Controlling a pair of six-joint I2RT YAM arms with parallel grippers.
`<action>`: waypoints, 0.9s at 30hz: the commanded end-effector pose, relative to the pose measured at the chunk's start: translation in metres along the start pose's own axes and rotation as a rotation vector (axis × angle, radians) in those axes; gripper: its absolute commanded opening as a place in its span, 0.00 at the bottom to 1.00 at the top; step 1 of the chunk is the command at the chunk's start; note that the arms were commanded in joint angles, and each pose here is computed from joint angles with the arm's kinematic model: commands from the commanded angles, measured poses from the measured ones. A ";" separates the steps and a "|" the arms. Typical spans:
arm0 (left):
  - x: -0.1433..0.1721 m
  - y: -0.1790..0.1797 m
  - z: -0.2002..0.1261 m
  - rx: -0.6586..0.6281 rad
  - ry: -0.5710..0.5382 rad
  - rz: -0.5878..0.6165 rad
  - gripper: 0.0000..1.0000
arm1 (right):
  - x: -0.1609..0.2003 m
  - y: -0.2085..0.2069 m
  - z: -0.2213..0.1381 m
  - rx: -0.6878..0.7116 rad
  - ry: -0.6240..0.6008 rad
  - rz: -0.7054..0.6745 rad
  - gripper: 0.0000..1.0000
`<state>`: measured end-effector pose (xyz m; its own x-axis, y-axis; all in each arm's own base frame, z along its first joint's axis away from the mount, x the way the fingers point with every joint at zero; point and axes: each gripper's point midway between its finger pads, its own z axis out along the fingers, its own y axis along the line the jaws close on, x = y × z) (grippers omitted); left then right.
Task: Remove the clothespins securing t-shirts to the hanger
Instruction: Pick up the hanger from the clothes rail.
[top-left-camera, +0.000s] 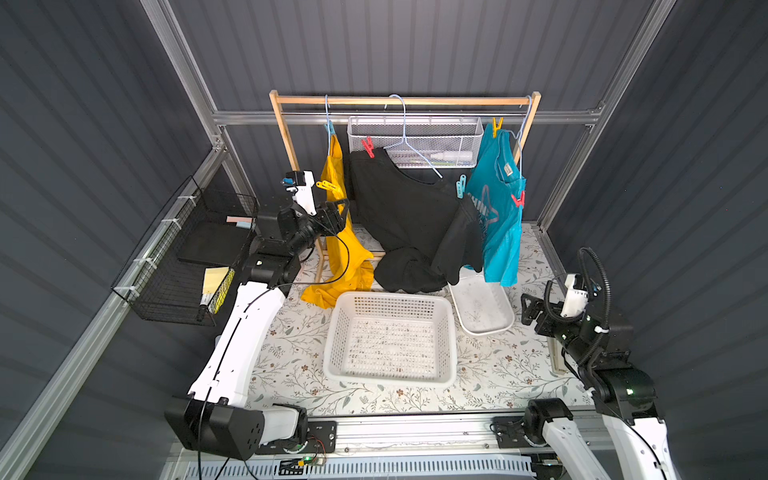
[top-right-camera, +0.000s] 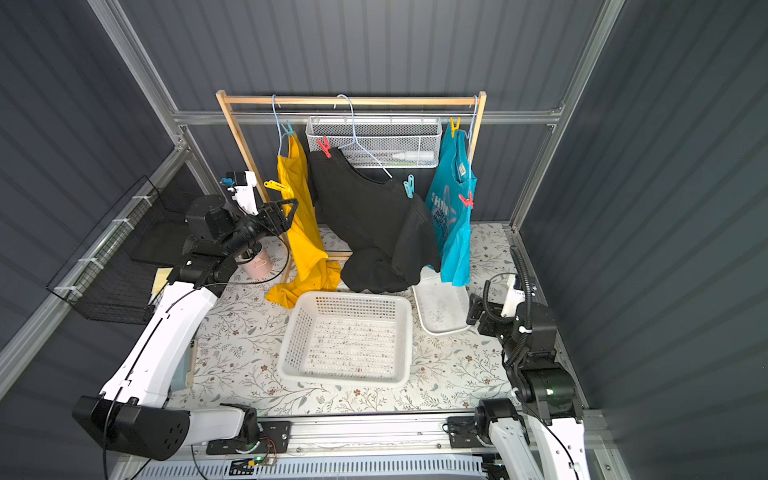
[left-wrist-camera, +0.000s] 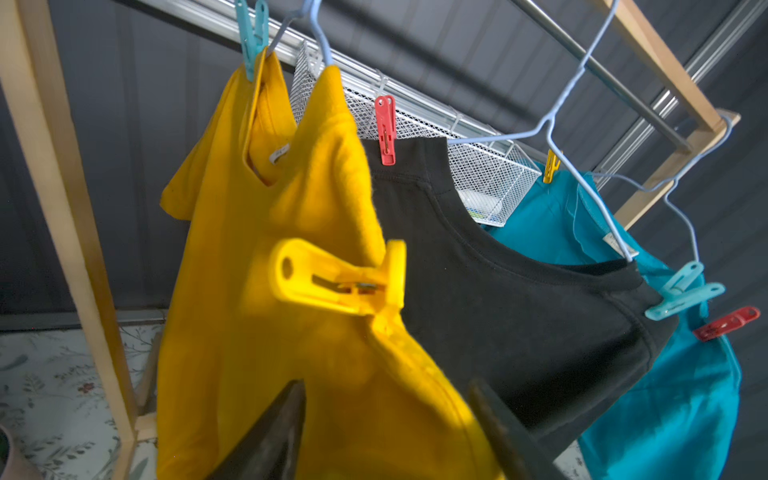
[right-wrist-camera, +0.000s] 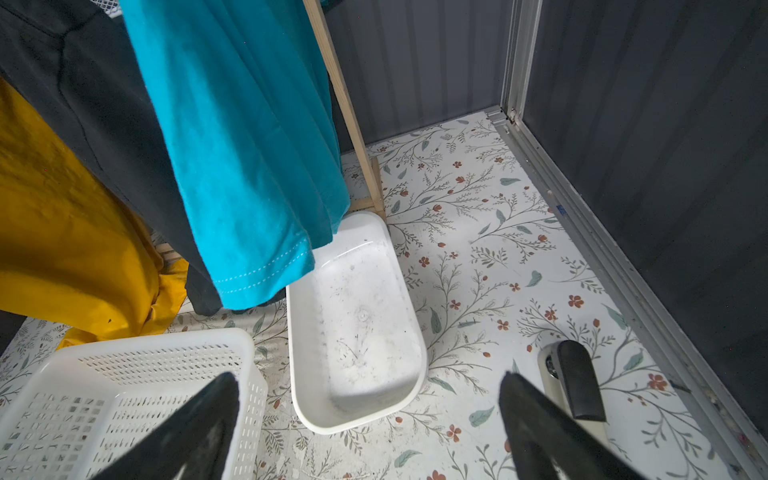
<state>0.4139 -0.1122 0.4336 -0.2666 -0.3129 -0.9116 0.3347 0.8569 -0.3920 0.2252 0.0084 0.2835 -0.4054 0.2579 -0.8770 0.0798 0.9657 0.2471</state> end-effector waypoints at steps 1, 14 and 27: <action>-0.003 0.007 0.002 -0.043 -0.002 0.025 0.45 | 0.003 -0.004 0.000 0.018 -0.004 -0.008 0.99; -0.019 0.022 0.002 -0.152 -0.041 0.069 0.00 | 0.003 -0.005 -0.002 0.022 -0.014 -0.007 0.99; -0.067 0.007 0.006 -0.126 -0.153 0.097 0.00 | 0.005 -0.007 -0.004 0.025 -0.022 -0.009 0.99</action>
<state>0.4415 -0.0897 0.4406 -0.2471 -0.2596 -0.9336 0.1965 0.9300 -0.3107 0.2203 0.0053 0.2819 -0.3879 0.2582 -0.8848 0.0903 0.9660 0.2423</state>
